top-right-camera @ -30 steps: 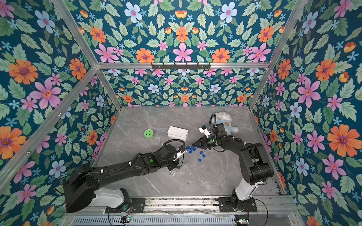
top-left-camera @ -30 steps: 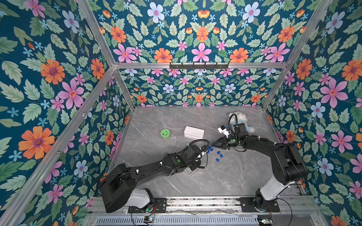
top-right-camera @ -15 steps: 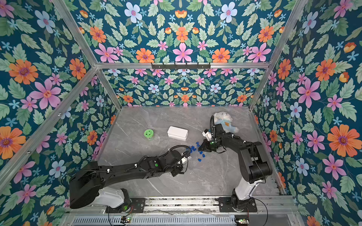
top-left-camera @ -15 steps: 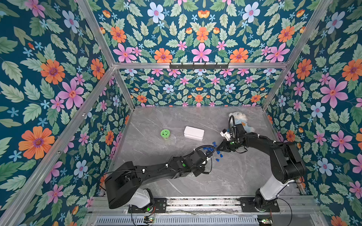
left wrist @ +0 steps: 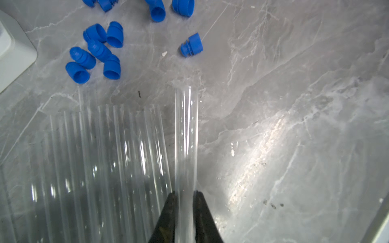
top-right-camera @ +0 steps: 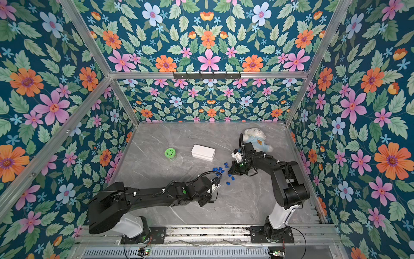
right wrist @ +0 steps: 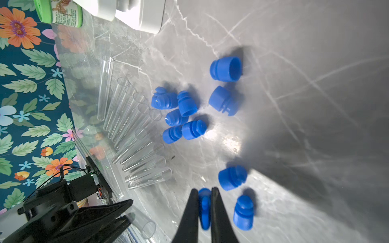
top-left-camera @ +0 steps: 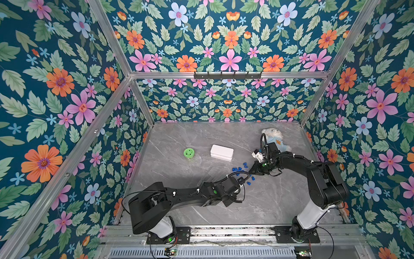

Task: Remove stoppers from test tubes
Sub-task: Place the stopper at the center of the board, then reset both arms

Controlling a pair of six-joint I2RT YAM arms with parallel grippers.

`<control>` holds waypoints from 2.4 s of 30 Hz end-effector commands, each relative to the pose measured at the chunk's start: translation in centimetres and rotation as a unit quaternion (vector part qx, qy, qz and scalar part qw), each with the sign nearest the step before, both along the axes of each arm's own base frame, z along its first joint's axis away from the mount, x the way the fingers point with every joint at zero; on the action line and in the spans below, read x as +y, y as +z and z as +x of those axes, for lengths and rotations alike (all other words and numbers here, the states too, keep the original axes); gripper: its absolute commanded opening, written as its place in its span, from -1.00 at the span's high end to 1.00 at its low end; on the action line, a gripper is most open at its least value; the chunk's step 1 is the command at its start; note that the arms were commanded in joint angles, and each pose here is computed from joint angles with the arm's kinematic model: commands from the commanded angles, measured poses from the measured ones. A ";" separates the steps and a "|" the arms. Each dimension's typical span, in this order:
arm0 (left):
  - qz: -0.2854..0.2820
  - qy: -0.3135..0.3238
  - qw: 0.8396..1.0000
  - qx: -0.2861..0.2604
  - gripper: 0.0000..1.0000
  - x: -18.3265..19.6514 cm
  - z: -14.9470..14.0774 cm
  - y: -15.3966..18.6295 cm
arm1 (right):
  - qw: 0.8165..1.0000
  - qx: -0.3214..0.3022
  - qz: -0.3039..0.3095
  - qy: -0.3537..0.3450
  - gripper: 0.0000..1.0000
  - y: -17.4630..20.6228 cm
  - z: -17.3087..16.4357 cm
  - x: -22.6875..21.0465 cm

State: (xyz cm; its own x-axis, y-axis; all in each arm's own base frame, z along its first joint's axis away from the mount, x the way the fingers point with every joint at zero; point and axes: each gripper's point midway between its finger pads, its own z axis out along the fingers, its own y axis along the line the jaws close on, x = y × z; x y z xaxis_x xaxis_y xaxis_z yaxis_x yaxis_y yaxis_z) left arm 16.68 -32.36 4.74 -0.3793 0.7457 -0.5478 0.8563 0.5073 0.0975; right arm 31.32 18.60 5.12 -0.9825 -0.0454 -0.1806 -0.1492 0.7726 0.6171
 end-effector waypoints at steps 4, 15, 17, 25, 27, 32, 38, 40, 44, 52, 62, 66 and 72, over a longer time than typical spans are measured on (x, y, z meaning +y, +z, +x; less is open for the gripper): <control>-0.012 0.009 1.000 -0.002 0.99 -0.9 0.1 -0.1 | 1.000 -0.003 -0.009 0.007 0.73 -0.2 0.0 -0.2; 0.000 0.011 1.000 -0.005 0.91 -1.0 0.0 -1.0 | 1.000 0.001 -0.017 0.004 0.55 -0.7 0.0 -0.3; 0.001 0.012 1.000 -0.005 0.88 -0.9 0.0 -1.1 | 1.000 0.001 -0.019 0.004 0.54 -0.8 0.0 -0.4; 0.004 0.012 1.000 -0.003 0.78 -0.9 -0.1 -1.4 | 1.000 0.000 -0.022 0.003 0.49 -0.8 0.0 -0.5; 0.004 0.012 1.000 -0.002 0.72 -0.9 -0.1 -1.5 | 1.000 -0.002 -0.023 0.003 0.48 -0.7 0.0 -0.6; 0.005 0.013 1.000 -0.003 0.59 -0.9 -0.1 -1.5 | 1.000 -0.006 -0.024 0.003 0.42 -0.6 0.0 -0.6; 0.001 0.013 1.000 -0.002 0.36 -1.0 -0.1 -1.4 | 0.999 -0.024 -0.026 -0.003 0.30 0.2 0.2 -0.8; -0.001 0.014 1.000 -0.004 0.35 -1.0 -0.1 -1.2 | 0.999 -0.032 -0.024 -0.004 0.29 0.6 0.3 -0.8; -0.014 0.013 1.000 -0.010 0.25 -1.2 0.0 -0.1 | 0.997 -0.077 -0.013 -0.007 0.19 3.0 0.6 -0.7; -0.052 0.022 0.998 -0.042 -0.02 -1.0 0.4 4.0 | 0.984 -0.173 -0.019 -0.033 -0.47 6.9 0.9 -1.9; -0.116 0.201 0.954 -0.189 -0.99 5.7 8.9 13.0 | 0.930 -0.301 -0.114 -0.180 -0.99 10.9 1.4 -9.2; -0.167 0.318 0.904 -0.231 -0.99 12.0 13.7 17.2 | 0.872 -0.366 -0.158 -0.283 -0.99 12.3 0.6 -14.5; -0.147 0.466 0.820 -0.298 -0.99 20.9 17.4 19.1 | 0.797 -0.481 -0.185 -0.317 -0.99 12.2 0.4 -17.7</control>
